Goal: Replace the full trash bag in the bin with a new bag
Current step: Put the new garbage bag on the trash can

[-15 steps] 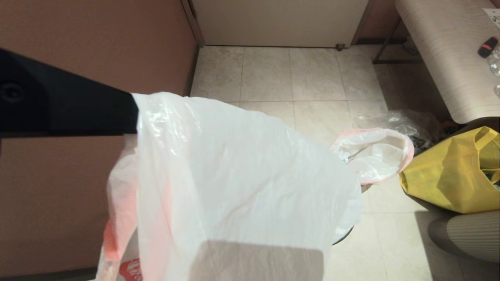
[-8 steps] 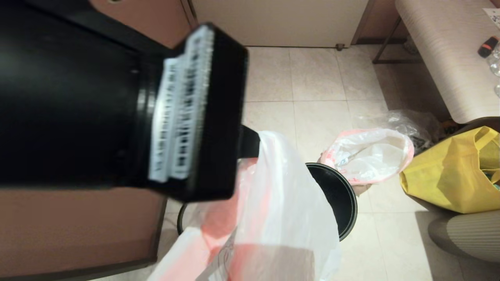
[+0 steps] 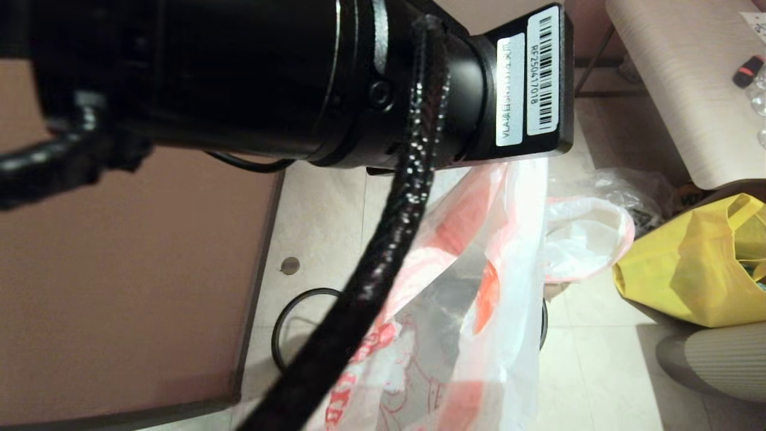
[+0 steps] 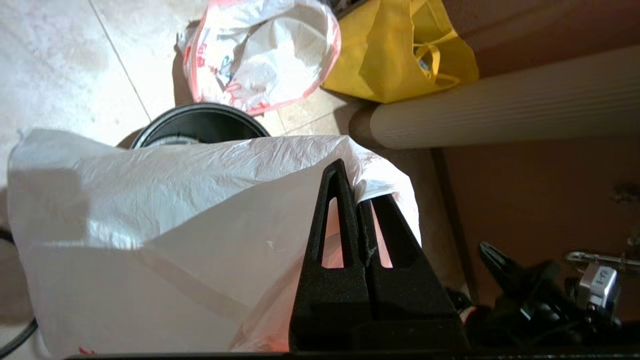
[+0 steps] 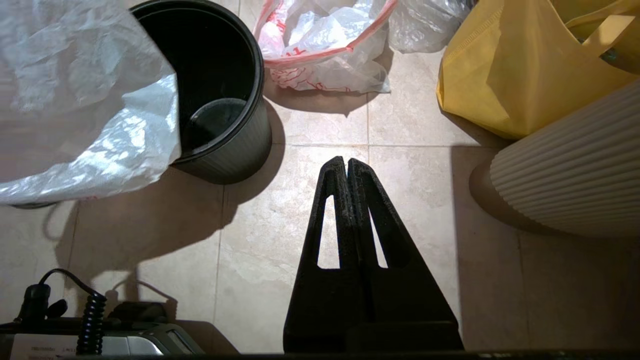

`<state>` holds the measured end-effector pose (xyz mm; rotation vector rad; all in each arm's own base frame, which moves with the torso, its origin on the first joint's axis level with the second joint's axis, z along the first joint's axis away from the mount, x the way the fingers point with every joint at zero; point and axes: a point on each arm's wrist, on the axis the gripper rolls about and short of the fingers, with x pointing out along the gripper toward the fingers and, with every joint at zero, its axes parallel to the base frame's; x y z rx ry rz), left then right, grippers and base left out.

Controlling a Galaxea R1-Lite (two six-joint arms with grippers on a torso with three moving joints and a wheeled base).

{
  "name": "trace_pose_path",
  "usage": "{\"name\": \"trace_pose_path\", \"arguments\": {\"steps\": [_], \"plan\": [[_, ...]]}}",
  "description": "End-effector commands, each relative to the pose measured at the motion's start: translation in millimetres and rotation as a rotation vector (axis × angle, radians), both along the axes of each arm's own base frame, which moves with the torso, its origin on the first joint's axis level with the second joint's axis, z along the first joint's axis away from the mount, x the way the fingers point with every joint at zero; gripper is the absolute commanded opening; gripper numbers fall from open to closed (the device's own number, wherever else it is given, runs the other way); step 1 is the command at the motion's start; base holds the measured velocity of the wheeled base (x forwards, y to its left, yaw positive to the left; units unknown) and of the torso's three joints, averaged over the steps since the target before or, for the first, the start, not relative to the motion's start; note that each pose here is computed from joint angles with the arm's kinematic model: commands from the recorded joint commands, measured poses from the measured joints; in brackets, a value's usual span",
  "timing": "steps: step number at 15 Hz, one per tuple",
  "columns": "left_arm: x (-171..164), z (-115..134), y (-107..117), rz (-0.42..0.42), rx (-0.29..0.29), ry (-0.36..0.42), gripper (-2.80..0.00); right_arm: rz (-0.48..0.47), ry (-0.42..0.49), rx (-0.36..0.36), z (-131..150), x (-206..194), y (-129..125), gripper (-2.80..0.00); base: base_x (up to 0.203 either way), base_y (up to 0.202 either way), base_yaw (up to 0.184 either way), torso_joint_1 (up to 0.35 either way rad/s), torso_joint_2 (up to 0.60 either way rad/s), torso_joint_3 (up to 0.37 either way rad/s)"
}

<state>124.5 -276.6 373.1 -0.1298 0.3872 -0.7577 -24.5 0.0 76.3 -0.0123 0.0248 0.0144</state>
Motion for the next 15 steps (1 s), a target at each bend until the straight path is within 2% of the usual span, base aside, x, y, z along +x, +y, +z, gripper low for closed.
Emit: {"name": "trace_pose_path", "arguments": {"steps": [1,4,5,6,9,13,15], "plan": [[6,-11,-12,0.004,0.031,0.014,-2.8,0.0,0.003,-0.001,0,0,0,-2.8,0.0,0.0,0.0,0.0,0.0,0.0],[-6,-15,-28,-0.05,0.028,0.011,-2.8,-0.012,-0.029,-0.001,9,-3,0,-2.8,0.0,0.0,0.0,0.0,0.0,0.0],[-8,-21,-36,-0.056,0.042,0.012,-2.8,-0.009,-0.046,0.001,18,-5,0,-2.8,0.0,0.0,0.0,0.0,0.0,0.0],[-6,-25,-40,-0.046,0.056,0.011,-2.8,-0.003,-0.026,0.002,26,-5,0,-2.8,0.0,0.0,0.0,0.0,0.0,0.0],[5,-30,-39,-0.004,0.071,0.023,-2.8,0.044,0.105,0.058,63,15,1,-2.8,0.0,0.0,0.0,0.0,0.0,0.0],[-8,-32,-23,-0.007,0.114,0.098,-2.8,0.096,0.405,0.179,107,99,5,-2.8,0.0,0.0,0.0,0.0,0.0,0.0],[-13,-30,-14,-0.012,0.127,0.109,-2.8,0.121,0.491,0.219,118,151,8,-2.8,0.0,0.0,0.0,0.0,0.0,0.0]]}}
